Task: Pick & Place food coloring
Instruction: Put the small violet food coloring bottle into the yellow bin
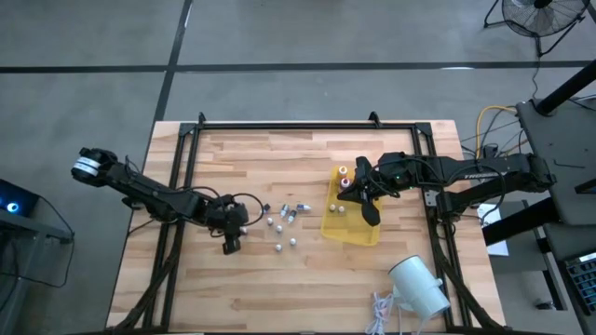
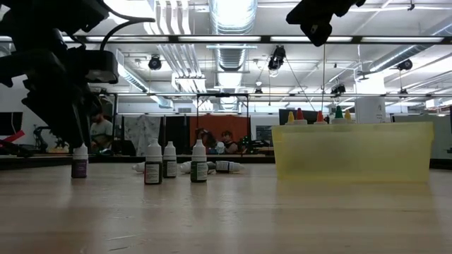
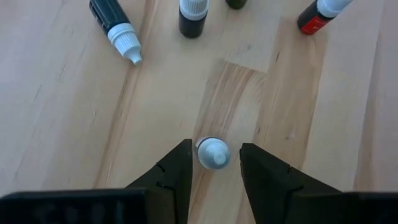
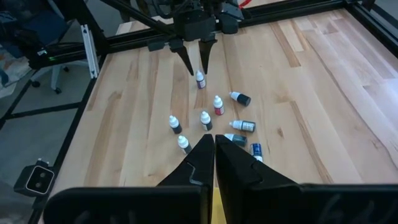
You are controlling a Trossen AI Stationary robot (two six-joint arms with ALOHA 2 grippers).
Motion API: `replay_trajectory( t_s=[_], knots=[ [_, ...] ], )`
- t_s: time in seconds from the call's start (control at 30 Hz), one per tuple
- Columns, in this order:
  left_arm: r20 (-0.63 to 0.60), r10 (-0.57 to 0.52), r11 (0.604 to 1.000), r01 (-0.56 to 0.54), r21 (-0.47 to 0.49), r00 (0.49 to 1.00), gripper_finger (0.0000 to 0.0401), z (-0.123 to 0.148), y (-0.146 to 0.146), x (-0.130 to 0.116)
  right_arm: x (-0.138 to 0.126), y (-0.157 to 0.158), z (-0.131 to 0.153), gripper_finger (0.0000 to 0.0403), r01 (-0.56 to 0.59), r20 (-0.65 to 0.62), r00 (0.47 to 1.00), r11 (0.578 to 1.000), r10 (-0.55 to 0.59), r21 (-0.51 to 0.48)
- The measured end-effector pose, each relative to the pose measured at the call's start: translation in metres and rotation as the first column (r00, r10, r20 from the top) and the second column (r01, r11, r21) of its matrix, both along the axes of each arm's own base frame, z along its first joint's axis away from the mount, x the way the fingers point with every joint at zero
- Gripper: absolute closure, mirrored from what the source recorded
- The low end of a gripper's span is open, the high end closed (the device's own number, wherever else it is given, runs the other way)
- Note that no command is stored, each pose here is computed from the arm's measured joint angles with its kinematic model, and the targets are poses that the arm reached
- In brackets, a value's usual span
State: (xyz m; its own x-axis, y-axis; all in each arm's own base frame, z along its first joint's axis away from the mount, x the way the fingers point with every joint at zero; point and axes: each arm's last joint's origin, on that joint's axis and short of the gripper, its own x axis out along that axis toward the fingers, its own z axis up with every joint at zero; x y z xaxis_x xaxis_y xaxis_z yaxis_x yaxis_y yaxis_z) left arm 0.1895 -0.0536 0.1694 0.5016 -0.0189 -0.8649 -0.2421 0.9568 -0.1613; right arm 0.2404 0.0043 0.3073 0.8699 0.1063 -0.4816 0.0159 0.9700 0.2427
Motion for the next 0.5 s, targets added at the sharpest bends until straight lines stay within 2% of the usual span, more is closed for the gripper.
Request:
replay_trajectory(
  t_s=[0.37,0.5],
  knots=[
    [0.003,-0.005,1.0,0.005,-0.013,1.0,0.0295,0.005,0.003,0.003,0.0,0.0,0.0,0.0394,0.0,-0.001,1.0,1.0,0.0,0.0],
    [-0.039,0.009,1.0,-0.009,-0.016,0.999,0.0295,0.012,0.008,0.004,0.0,0.0,0.0,0.0394,0.0,-0.001,1.0,1.0,0.0,0.0]
  ],
)
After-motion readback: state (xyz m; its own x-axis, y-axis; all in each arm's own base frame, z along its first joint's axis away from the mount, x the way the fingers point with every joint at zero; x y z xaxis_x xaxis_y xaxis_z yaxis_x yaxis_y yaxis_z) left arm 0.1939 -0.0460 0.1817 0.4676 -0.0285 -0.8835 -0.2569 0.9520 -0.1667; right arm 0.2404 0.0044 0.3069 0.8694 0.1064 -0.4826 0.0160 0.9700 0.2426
